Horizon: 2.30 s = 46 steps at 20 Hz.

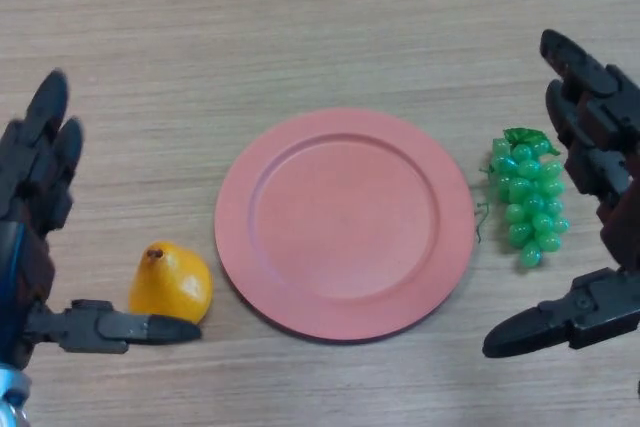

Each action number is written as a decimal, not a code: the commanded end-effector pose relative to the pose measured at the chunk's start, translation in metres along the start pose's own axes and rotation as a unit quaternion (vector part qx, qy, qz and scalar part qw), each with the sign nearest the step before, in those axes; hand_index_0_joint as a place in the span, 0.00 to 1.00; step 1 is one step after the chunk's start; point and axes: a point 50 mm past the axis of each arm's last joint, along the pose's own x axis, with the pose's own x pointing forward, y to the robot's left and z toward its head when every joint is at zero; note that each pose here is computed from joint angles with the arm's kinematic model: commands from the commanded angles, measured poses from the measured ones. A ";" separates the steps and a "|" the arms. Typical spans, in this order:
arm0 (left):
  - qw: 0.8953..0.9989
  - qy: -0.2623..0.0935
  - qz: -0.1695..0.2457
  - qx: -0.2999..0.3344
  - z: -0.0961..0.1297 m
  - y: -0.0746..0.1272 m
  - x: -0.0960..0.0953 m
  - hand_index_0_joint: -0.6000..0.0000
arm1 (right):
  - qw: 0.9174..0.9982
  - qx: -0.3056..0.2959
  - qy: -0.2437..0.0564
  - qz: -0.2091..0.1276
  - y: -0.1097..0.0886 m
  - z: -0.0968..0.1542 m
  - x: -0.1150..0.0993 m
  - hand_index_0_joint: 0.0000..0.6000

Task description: Pick up the yellow pear and place it on the plate

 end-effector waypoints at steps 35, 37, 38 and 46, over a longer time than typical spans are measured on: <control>0.997 0.041 -0.006 0.063 -0.094 -0.019 0.030 0.00 | 0.993 -0.046 -0.098 -0.043 -0.013 0.030 -0.011 0.00; 0.995 0.041 -0.017 0.084 -0.094 -0.018 0.030 0.00 | 0.994 -0.041 -0.096 -0.045 -0.014 0.029 -0.012 0.00; 0.994 0.039 -0.021 0.103 -0.093 -0.018 0.029 0.00 | 0.994 -0.039 -0.094 -0.046 -0.014 0.029 -0.012 0.00; 0.988 -0.094 0.008 0.124 -0.038 -0.009 0.032 0.00 | 0.993 -0.037 -0.098 -0.048 -0.016 0.035 -0.017 0.00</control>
